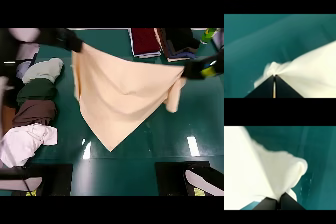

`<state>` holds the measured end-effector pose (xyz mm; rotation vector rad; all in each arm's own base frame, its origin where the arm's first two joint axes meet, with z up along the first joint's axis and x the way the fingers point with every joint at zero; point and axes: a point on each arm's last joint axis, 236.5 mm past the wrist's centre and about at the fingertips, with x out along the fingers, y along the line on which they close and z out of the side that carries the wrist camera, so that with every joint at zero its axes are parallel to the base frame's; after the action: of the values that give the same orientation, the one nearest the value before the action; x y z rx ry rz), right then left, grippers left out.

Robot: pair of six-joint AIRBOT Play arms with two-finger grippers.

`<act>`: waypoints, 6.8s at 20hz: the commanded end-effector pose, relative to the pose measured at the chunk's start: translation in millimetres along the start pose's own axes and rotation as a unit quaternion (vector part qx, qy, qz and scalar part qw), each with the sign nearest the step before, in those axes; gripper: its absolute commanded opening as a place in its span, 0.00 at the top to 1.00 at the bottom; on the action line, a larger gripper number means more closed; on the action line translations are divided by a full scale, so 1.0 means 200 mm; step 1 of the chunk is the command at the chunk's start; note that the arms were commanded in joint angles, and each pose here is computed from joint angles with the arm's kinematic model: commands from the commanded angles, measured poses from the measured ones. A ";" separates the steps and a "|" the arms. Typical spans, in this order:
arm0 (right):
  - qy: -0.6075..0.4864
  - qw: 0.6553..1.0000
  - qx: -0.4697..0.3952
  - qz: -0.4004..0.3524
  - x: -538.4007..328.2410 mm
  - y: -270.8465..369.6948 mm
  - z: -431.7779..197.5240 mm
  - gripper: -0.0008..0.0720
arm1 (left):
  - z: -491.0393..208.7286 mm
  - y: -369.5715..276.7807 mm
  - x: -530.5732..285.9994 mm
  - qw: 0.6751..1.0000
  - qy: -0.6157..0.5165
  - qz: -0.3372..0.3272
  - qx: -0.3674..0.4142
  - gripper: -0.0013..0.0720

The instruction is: Fold the shirts.

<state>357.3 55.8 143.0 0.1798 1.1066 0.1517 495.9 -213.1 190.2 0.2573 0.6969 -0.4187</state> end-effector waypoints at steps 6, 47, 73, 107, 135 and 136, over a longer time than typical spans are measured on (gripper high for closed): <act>0.067 0.996 0.057 -0.022 0.38 -0.22 -0.29 0.97 | -0.52 0.01 0.39 0.979 0.185 -0.012 -0.079 0.30; 0.021 1.000 -0.003 0.009 0.28 0.02 -0.25 0.97 | -1.53 -1.20 0.00 0.910 0.277 -0.202 -0.233 0.95; -0.155 0.985 -0.073 0.033 -0.75 0.22 0.28 0.97 | -0.03 0.10 -1.24 0.992 -0.072 0.036 -0.097 0.95; 0.235 0.955 0.179 0.004 0.70 -0.39 -1.04 0.15 | -1.53 0.13 -0.21 0.924 0.308 0.027 -0.223 0.31; 0.186 0.977 0.104 0.020 0.75 -0.22 -0.82 0.97 | -1.98 -0.20 -0.14 0.872 0.393 -0.052 -0.286 0.95; 0.173 0.980 0.101 0.021 0.72 -0.22 -0.79 0.97 | -1.93 -0.18 -0.14 0.881 0.378 -0.052 -0.279 0.95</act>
<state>275.9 54.8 -70.1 0.3715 1.5030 0.1062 240.9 -96.4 -87.9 -0.2105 1.5837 -0.1626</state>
